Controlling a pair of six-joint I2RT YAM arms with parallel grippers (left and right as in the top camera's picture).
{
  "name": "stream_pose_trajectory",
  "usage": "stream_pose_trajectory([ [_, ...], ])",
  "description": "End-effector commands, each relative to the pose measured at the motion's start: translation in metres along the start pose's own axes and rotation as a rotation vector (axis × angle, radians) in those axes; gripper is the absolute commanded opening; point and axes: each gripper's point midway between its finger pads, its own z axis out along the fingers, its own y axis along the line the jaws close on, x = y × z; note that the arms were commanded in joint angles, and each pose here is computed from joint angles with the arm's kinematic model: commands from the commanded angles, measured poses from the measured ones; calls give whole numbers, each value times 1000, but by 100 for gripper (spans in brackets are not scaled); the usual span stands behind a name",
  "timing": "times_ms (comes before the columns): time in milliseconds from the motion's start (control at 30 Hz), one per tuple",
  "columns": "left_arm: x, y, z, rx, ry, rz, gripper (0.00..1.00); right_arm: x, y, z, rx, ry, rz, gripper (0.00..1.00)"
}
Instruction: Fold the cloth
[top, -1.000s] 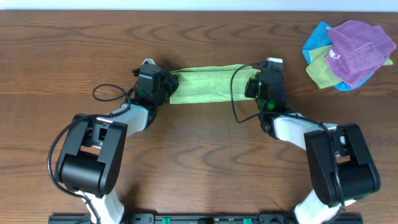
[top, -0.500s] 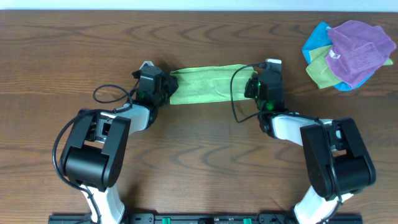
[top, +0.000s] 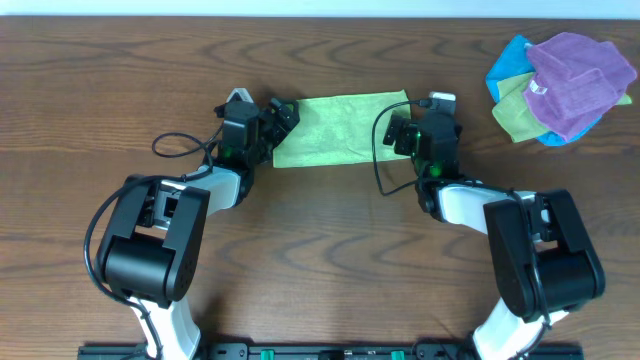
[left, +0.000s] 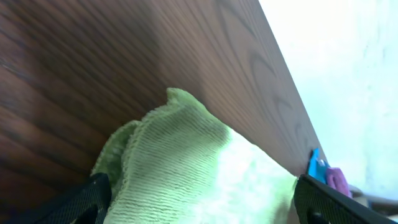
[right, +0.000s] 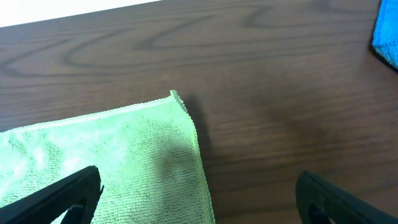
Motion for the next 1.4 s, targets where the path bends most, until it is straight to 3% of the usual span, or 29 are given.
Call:
stream_pose_trajectory([
  [0, 11, -5, 1, 40, 75, -34, 95, -19, 3, -4, -6, -42, 15, 99],
  [200, 40, -16, -4, 101, 236, -50, 95, 10, 17, -6, -98, 92, 46, 99],
  [333, 53, -2, -6, 44, 294, -74, 95, 29, 13, -8, -85, 171, 38, 99],
  [467, 60, 18, -8, -40, 316, -79, 95, 37, 18, -10, -113, 209, 37, 50],
  [500, 61, 21, -8, -52, 315, -76, 95, 39, 19, -11, -120, 220, 36, 47],
  [533, 60, 22, -8, -52, 312, -66, 95, 41, 19, -11, -121, 228, 35, 56],
  [567, 57, 23, -8, -57, 301, -65, 95, 42, 19, -11, -120, 231, 35, 57],
  [633, 48, 25, -7, -63, 269, -69, 95, 41, 19, -11, -122, 227, 36, 52],
  [867, 18, 31, -9, -53, 194, -88, 95, 41, 19, -11, -122, 226, 35, 52],
  [1100, -20, -56, -32, 251, 204, -8, 96, 41, 19, -11, -122, 226, 35, 49],
  [1367, -31, -109, -70, 357, 193, 5, 95, 43, 25, -13, -157, 240, 38, 47],
])
